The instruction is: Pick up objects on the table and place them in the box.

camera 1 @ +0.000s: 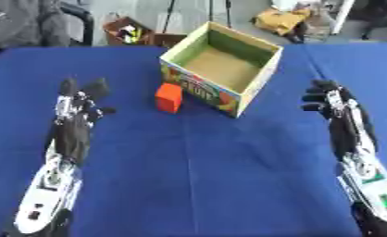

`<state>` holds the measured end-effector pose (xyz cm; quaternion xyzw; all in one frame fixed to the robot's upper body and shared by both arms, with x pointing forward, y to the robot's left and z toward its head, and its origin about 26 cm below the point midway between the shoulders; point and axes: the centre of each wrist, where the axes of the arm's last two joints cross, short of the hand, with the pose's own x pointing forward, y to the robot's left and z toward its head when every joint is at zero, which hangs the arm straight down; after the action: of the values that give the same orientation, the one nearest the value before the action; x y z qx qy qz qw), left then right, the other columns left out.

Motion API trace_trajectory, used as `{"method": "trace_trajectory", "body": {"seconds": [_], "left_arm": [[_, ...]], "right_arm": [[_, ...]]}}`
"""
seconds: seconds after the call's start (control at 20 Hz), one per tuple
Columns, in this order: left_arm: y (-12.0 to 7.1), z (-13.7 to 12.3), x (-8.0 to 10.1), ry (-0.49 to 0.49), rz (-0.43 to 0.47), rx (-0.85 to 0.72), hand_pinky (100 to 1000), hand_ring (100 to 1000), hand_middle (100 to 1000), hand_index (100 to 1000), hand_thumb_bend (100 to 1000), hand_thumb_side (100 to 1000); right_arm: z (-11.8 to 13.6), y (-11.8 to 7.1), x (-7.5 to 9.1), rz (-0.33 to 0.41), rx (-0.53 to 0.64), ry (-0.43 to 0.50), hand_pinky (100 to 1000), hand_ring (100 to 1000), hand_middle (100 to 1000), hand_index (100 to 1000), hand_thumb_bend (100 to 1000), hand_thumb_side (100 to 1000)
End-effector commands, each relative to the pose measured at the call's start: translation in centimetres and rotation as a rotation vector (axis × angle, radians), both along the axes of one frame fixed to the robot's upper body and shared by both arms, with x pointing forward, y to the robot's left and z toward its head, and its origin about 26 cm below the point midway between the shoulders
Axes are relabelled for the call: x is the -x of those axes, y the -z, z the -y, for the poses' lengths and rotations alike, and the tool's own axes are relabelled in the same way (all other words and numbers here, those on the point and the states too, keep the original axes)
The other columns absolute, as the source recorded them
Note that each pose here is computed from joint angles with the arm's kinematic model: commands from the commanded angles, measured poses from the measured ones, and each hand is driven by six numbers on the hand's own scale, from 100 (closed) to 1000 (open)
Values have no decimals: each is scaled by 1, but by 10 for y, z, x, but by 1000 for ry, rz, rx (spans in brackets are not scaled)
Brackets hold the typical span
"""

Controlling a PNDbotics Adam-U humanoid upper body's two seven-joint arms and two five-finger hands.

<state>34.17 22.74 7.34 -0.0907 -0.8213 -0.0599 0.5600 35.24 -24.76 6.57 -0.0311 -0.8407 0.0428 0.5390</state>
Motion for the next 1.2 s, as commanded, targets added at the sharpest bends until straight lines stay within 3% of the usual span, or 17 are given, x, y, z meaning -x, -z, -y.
{"method": "trace_trajectory", "body": {"seconds": [0.05,0.4,0.65,0.95,1.2], "left_arm": [[-13,-1,-2,13,42,-14,712,904,885,783,444,1000],[-15,-1,-4,15,46,-24,711,905,885,783,440,1000],[-29,-5,-10,12,82,-111,709,901,879,783,410,1000],[-52,-8,-28,2,136,-334,709,893,869,810,387,994],[-72,-8,-47,4,161,-645,708,866,844,852,385,926]], "right_arm": [[2,-10,-1,34,1,3,615,656,633,766,100,776],[2,-10,-1,32,0,4,615,656,633,766,100,775],[2,-10,-1,29,3,3,614,655,632,766,100,774],[2,-8,0,23,5,-2,614,655,632,766,100,774],[1,-8,0,20,8,-5,613,655,632,766,100,774]]}}
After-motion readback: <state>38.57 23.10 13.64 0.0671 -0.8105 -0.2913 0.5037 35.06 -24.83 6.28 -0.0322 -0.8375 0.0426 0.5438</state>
